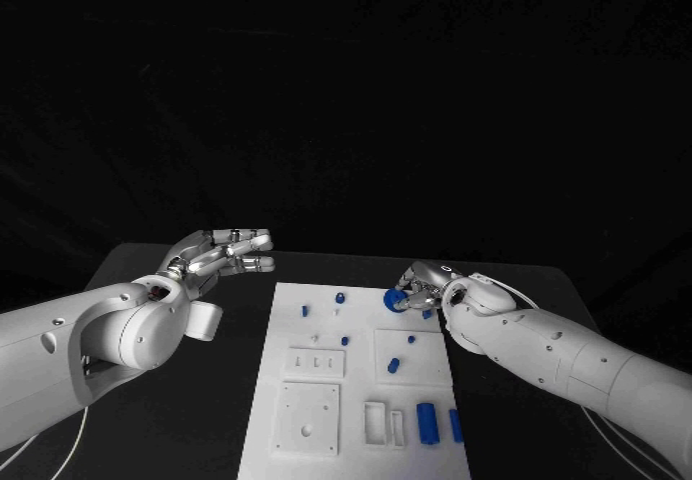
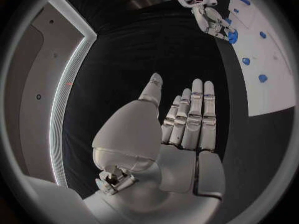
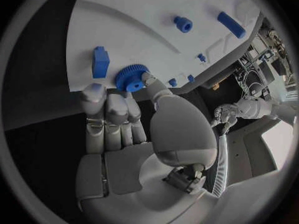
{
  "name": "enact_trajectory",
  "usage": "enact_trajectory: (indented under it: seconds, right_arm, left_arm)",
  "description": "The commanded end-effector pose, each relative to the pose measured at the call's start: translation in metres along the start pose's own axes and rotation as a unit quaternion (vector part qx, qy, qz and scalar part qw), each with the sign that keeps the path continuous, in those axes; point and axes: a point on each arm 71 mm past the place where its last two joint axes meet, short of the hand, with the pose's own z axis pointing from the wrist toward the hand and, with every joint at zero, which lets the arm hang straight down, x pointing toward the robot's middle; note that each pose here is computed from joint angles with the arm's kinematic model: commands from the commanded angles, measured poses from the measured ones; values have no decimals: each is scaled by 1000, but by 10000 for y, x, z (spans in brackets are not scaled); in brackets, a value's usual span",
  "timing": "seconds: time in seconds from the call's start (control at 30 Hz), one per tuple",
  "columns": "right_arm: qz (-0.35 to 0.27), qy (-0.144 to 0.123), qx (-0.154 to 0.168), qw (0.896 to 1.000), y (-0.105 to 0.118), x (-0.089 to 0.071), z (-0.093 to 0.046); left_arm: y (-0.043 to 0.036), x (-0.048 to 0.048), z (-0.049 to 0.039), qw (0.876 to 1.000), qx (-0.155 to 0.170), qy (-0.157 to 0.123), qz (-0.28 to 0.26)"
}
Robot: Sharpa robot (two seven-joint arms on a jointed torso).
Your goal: Assemble the parts on the task board
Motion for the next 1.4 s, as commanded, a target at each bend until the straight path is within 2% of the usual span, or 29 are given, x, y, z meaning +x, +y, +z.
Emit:
enact_trajectory:
  seconds: [0.03,0.47,0.83,1.13,1.4]
  right_arm:
    - [-27,27,-5,999,11,87,-15]
    - [-64,-22,-42,997,299,-19,-54]
    - [-79,-76,-94,989,778,-158,-182]
    - [-96,-95,-135,982,1135,-103,-259]
    - [-103,-96,-142,980,1271,35,-212]
  left_arm:
    - [-8,32,10,1000,3,12,0]
    - [-7,36,16,1000,3,12,0]
    - [-9,30,5,1000,3,11,0]
    - [-11,47,3,1000,3,13,-1]
    - [-10,67,8,1000,3,16,-2]
